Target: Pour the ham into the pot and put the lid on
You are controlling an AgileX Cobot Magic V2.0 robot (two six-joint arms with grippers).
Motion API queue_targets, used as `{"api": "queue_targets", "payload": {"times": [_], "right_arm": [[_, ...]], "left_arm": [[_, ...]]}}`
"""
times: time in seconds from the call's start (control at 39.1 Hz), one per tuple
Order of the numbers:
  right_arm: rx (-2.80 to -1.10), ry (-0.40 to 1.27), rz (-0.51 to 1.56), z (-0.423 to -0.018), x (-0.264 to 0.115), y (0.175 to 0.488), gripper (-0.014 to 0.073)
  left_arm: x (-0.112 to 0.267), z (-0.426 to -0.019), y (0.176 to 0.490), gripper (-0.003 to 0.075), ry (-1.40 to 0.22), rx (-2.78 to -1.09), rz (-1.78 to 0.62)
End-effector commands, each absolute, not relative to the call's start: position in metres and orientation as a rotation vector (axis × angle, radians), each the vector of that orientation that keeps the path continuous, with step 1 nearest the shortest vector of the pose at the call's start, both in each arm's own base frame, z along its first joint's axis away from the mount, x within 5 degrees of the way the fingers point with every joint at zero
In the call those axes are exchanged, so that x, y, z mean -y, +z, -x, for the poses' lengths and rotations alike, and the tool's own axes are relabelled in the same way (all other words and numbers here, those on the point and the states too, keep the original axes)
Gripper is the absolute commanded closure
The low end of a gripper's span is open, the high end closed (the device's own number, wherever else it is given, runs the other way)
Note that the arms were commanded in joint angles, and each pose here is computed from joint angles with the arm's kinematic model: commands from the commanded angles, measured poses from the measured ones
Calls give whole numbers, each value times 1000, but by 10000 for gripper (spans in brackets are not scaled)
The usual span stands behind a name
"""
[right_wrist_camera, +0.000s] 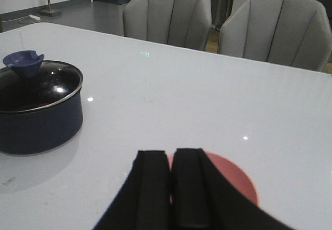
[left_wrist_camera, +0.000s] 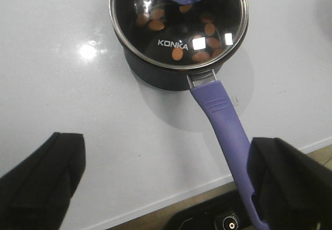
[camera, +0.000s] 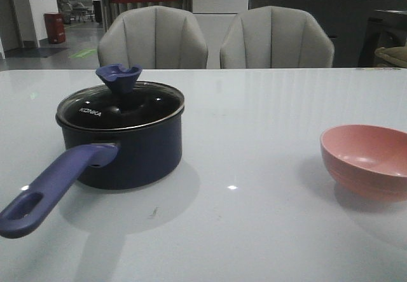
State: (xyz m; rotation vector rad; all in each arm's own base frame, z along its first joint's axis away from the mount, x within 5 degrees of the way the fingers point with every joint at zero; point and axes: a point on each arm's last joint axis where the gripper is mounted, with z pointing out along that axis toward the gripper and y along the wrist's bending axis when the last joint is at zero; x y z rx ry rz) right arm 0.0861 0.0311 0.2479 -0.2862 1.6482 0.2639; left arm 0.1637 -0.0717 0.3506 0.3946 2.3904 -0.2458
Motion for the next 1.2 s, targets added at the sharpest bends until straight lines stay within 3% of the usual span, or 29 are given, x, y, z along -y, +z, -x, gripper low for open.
{"api": "queue_targets", "payload": {"times": [0.0, 0.28, 0.49, 0.61, 0.82, 1.18], "right_arm": [[-1540, 263, 265, -87, -31, 265, 448], [-1540, 263, 265, -87, -31, 265, 448], [-1540, 263, 265, -87, -31, 265, 448], [-1540, 263, 265, -87, -31, 265, 448], [-1540, 263, 265, -87, -31, 265, 448], [-1540, 262, 264, -87, -31, 265, 448]], "left_arm": [[64, -141, 360, 85, -299, -2217, -369], [26, -57, 330, 85, -357, -1875, -314], [13, -28, 299, 97, -358, -1735, -296], [11, -25, 292, 223, -352, -1706, -294], [11, -26, 297, 614, -361, -1649, -284], [11, -26, 301, 607, -367, -1604, -277]]}}
